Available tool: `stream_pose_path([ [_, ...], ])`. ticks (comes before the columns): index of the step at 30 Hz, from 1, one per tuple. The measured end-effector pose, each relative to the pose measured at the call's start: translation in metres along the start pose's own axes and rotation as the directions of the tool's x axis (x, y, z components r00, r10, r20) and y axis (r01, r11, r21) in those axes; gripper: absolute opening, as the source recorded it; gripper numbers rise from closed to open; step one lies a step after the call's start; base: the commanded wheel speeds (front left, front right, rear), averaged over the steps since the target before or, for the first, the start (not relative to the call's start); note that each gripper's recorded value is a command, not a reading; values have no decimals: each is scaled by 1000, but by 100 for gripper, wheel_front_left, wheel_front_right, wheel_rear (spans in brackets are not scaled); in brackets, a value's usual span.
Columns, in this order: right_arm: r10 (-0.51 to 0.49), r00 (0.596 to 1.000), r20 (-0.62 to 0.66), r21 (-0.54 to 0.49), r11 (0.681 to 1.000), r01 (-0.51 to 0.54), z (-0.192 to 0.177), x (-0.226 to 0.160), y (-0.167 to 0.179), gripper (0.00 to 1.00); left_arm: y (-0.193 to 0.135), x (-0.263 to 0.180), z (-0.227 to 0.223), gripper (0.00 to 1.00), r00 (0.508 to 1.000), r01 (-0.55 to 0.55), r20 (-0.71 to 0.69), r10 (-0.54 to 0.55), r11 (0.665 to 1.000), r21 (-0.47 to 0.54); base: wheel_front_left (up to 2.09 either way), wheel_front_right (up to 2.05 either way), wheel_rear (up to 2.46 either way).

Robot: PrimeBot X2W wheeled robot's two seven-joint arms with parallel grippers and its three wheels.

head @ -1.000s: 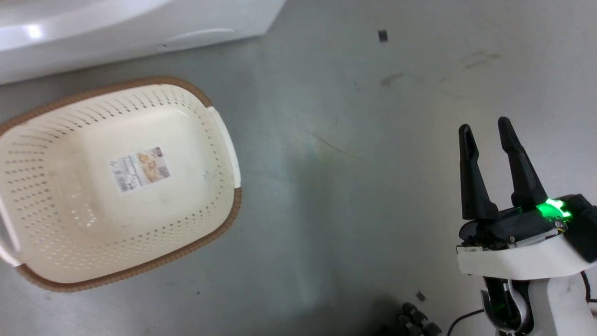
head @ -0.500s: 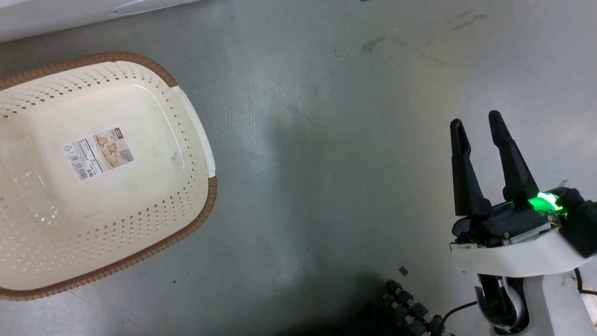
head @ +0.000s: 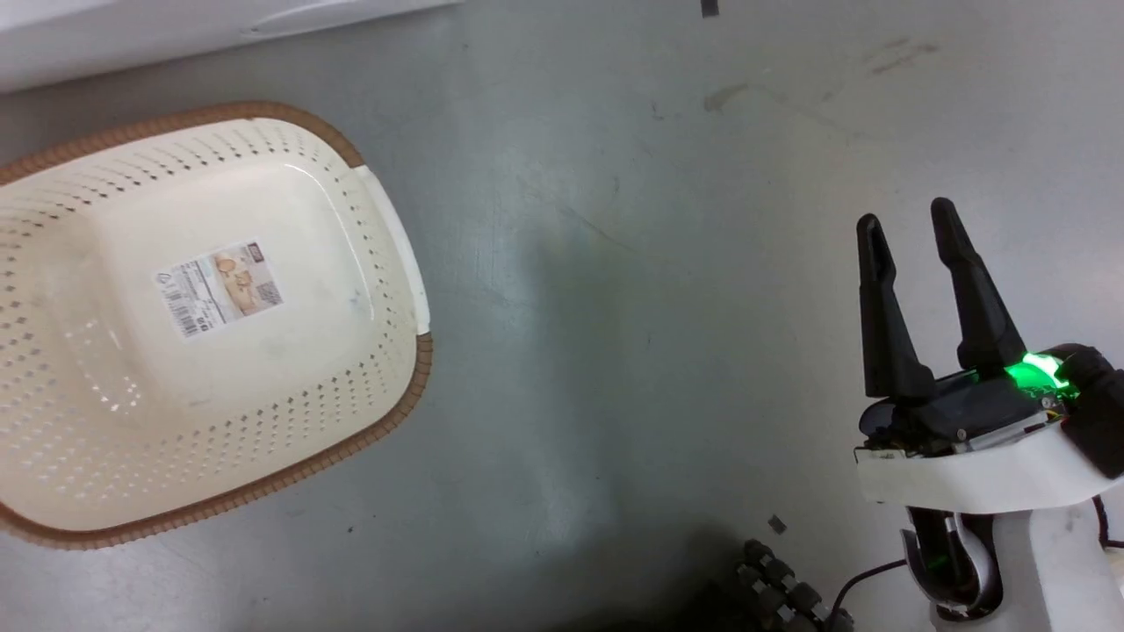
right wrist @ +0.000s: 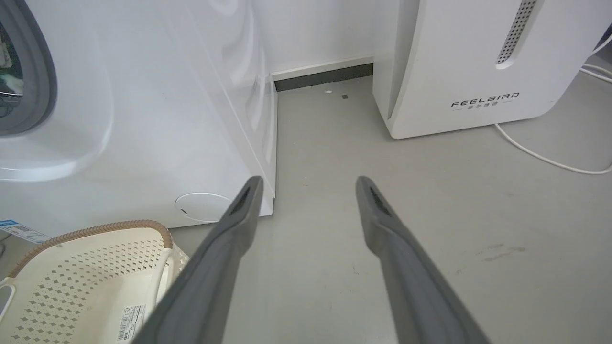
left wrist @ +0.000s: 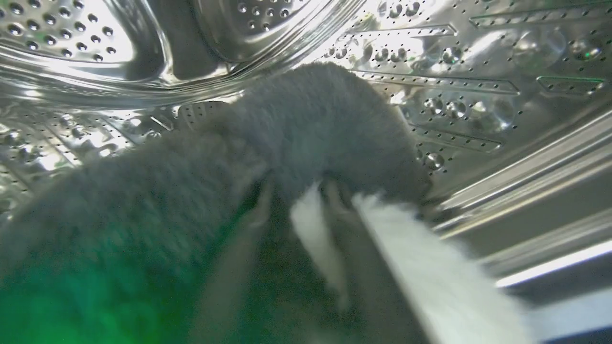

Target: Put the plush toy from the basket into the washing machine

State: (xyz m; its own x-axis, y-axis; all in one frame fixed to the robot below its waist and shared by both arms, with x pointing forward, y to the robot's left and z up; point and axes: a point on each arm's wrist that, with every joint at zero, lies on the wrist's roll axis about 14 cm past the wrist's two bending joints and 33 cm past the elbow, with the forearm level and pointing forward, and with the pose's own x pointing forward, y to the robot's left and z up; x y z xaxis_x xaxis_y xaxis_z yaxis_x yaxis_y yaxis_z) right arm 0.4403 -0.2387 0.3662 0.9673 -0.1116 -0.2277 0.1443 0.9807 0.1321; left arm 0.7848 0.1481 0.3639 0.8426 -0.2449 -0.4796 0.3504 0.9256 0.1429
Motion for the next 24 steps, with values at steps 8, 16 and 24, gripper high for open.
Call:
stream_pose_path([
  [8,24,997,78,-29,999,-22,30,-1,6,100,-6,-32,19,100,992,-7,129,5,1000,11,0,0,0],
  [16,58,984,167,-60,997,-49,67,-16,17,100,-33,-93,55,100,950,34,310,-36,999,13,0,0,0],
  [24,101,963,250,-61,994,-88,100,-41,33,100,-49,-175,54,100,916,19,402,0,999,-42,0,0,0],
])
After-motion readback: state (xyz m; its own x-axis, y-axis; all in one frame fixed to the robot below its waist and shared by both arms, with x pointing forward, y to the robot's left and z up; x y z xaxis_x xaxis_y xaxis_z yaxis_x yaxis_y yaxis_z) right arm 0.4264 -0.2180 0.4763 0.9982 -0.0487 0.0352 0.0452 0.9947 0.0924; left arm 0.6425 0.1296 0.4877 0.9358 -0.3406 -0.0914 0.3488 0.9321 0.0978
